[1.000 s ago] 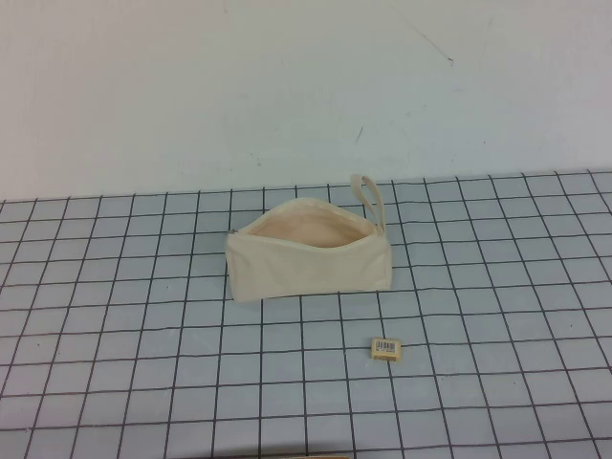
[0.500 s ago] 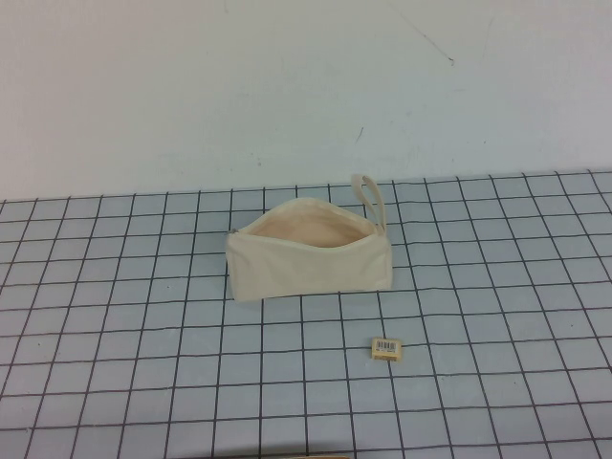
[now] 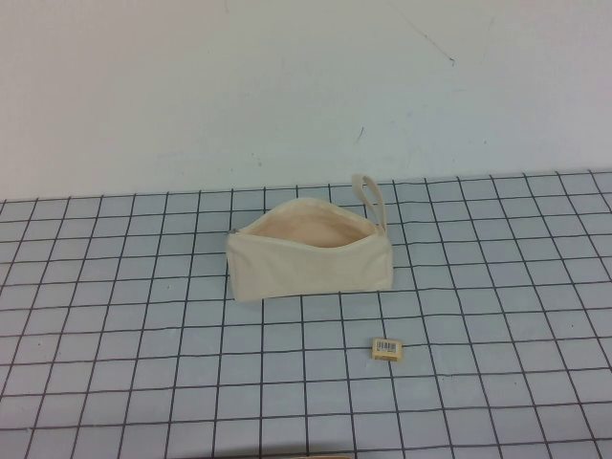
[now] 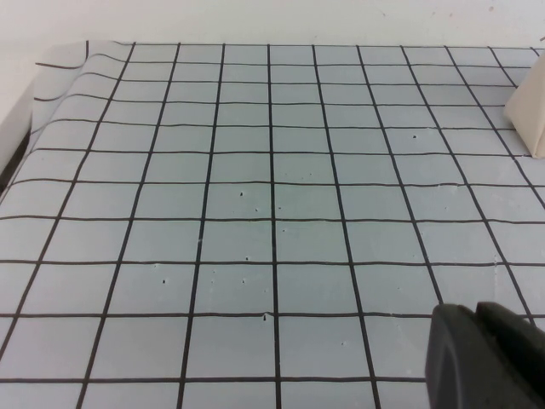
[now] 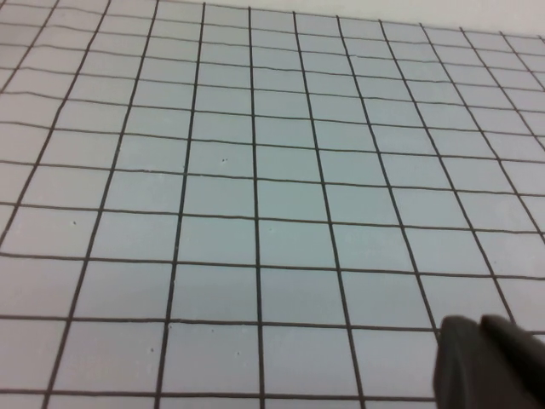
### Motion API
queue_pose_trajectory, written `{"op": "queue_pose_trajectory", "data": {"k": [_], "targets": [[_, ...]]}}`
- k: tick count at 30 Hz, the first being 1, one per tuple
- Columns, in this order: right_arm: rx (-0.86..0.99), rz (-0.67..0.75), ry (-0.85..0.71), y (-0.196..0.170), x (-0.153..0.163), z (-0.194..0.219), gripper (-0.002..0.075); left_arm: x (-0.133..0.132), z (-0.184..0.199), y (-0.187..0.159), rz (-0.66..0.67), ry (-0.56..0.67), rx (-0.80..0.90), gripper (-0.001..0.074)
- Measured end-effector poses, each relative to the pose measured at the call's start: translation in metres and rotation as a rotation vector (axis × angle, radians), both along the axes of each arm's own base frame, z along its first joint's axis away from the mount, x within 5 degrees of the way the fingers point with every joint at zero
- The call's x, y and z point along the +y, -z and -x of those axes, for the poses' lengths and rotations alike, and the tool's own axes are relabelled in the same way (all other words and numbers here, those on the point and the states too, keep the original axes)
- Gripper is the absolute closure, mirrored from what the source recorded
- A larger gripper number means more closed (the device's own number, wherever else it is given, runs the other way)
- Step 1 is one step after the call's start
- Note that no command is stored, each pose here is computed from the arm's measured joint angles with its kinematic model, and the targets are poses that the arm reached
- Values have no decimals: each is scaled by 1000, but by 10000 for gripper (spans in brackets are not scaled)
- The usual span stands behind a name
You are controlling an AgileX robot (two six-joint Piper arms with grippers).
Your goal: Put eraser into pencil case
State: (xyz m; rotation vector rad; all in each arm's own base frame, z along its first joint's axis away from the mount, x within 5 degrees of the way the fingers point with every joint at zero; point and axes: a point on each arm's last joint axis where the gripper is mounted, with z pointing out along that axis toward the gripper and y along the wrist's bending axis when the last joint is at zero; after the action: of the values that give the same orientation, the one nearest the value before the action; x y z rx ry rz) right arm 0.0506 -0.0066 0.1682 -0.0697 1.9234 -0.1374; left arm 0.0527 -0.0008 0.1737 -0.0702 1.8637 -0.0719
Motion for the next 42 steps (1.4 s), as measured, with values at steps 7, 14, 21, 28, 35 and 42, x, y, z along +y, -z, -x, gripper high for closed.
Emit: {"op": "queue_pose_trajectory", "data": {"k": [7, 14, 21, 28, 35, 42], "targets": [[0, 4, 0, 0, 0, 0, 727, 0, 0, 0, 0, 0, 0, 736], [-170, 19, -37, -13, 3, -5, 727, 0, 0, 0, 0, 0, 0, 736], [-699, 16, -155, -61, 14, 0, 727, 0, 0, 0, 0, 0, 2, 736], [-1045, -32, -228, -88, 19, 16, 727, 0, 0, 0, 0, 0, 2, 736], [-1003, -60, -174, -119, 14, 21, 727, 0, 0, 0, 0, 0, 2, 736], [-616, 49, -24, -184, 1, 32, 727, 0, 0, 0, 0, 0, 2, 736]]}}
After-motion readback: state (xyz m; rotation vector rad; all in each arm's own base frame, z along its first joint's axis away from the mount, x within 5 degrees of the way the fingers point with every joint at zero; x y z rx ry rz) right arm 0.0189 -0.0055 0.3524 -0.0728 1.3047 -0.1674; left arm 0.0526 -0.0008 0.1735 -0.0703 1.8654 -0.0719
